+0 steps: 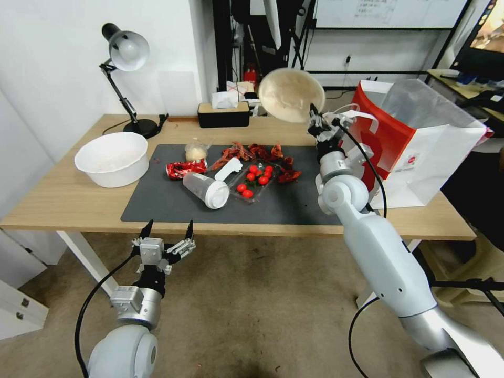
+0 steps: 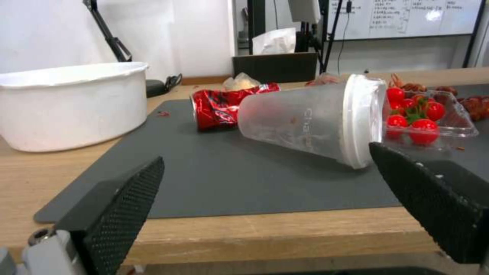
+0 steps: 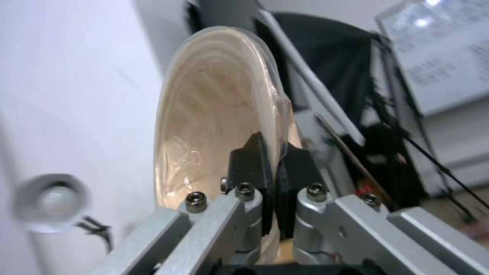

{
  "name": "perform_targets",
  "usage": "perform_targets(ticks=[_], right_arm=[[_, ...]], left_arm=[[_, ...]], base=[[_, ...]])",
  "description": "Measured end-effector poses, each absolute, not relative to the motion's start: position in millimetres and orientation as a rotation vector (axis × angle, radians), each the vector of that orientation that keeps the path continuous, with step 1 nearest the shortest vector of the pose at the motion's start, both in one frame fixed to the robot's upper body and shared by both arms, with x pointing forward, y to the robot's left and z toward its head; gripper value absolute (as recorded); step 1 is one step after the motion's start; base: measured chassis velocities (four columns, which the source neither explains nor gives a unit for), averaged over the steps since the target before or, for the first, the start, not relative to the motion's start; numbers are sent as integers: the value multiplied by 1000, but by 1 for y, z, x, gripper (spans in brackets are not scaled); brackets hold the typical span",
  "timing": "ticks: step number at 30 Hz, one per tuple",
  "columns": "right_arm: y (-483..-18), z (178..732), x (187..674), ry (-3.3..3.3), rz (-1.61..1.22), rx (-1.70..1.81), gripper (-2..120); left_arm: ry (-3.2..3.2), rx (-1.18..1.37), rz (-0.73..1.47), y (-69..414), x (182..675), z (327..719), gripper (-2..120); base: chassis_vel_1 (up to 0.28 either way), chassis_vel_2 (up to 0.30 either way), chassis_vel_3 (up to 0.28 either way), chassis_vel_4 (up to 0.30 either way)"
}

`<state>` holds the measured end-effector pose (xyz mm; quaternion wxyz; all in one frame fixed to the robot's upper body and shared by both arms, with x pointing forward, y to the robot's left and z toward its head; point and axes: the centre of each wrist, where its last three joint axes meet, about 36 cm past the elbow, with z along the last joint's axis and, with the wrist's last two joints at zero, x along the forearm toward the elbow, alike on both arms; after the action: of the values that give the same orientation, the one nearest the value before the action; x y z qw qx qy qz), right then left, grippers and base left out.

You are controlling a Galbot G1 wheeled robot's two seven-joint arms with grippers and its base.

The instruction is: Pick up the trash from the table and place it into the takeout bag.

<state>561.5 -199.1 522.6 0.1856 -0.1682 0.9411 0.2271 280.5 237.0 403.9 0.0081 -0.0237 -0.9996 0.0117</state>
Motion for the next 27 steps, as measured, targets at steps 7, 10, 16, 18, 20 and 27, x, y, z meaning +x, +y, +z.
perform_targets(ticks=[7, 10, 16, 18, 20, 27], right_arm=[[-224, 567, 537, 2606, 420, -470, 0], [-248, 577, 523, 2654, 262, -404, 0], [-300, 588, 499, 2717, -41, -231, 0], [-314, 593, 492, 2719, -100, -182, 0], [-323, 597, 487, 2720, -139, -145, 0], [-364, 610, 474, 2696, -269, 14, 0]], left_arm=[[-3123, -74, 34, 236, 281, 403, 100], [-3122, -74, 34, 236, 281, 403, 100], [-3123, -82, 32, 235, 282, 403, 100], [-3123, -84, 32, 235, 282, 403, 100], [-3123, -88, 32, 235, 282, 403, 100], [-3122, -96, 26, 235, 281, 404, 100]], base=[[0, 0, 0, 0], [0, 0, 0, 0], [0, 0, 0, 0], [0, 0, 0, 0], [0, 0, 0, 0], [0, 0, 0, 0]])
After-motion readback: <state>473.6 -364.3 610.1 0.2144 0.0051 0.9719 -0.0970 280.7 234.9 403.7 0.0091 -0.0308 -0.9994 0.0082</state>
